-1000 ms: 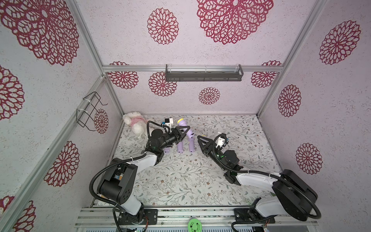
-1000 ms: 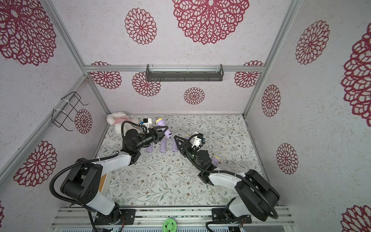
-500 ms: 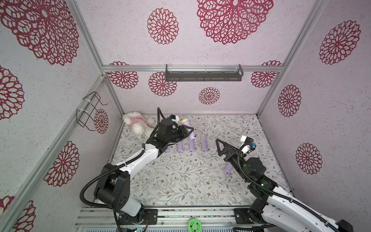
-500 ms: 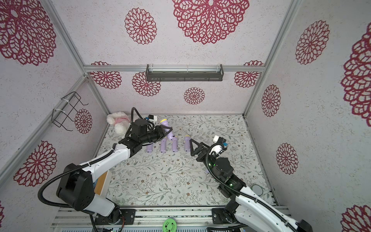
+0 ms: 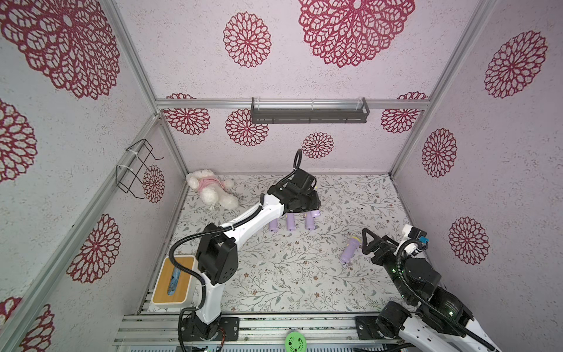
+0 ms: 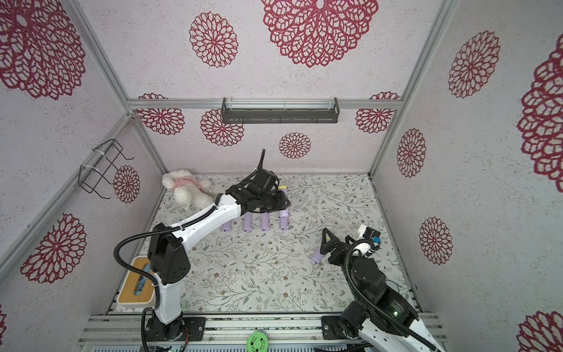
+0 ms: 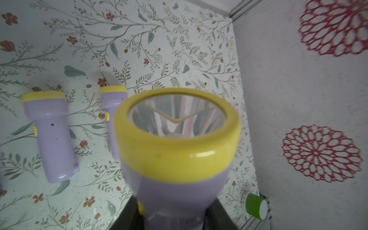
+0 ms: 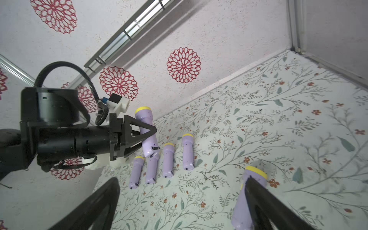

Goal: Close the plug at the bottom of the flashlight
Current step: Place the flashlight at the center of the board.

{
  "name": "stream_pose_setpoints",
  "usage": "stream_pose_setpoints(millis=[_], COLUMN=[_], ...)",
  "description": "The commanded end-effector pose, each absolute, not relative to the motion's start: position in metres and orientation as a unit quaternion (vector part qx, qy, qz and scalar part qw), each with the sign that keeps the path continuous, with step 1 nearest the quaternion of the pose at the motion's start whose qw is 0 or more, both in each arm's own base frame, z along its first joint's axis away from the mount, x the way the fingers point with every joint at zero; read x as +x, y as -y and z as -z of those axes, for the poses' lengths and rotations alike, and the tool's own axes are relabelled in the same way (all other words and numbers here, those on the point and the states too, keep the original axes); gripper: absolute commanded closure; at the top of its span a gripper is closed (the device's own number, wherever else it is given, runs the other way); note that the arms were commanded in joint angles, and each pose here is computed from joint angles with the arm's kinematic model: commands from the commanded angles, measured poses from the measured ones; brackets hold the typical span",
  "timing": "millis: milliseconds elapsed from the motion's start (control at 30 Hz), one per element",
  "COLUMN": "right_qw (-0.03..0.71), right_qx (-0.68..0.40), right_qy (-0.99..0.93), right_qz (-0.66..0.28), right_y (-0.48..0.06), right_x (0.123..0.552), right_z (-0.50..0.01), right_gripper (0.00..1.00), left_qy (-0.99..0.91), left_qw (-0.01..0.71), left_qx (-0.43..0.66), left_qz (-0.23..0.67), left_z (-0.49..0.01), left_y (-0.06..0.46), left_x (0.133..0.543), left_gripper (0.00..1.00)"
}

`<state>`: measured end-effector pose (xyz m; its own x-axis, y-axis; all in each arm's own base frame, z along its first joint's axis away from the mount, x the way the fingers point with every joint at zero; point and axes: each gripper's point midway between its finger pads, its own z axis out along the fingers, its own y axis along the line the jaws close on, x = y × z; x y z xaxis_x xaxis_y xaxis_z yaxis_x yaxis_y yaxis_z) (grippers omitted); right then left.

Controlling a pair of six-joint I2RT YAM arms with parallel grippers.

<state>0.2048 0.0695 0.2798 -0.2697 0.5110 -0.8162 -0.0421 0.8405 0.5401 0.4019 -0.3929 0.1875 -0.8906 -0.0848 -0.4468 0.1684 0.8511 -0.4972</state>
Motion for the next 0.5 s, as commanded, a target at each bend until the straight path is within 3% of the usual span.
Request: stream_pose_setpoints(millis=[0,467], right_qw=[0.582,0.552], right_qx=[0.145,0.1], right_qy=[-0.78,-0.808], right_qz=[-0.179,-0.18], right_y=[-0.052,-0.067], right_x=[0.198,0.196], right_z=[-0.274,-0.251], right_gripper=[0.01,0.01], left_qy=[-0.958,-0.953], left_qw=[0.194,0.174], left_qx=[0.034,0.03], left_qz=[0.209,0.246], left_z=[-0.16,-0.108], left_y=[0.39,0.451], left_x=[0.396,0.437], left_gripper=[1.0,1.0])
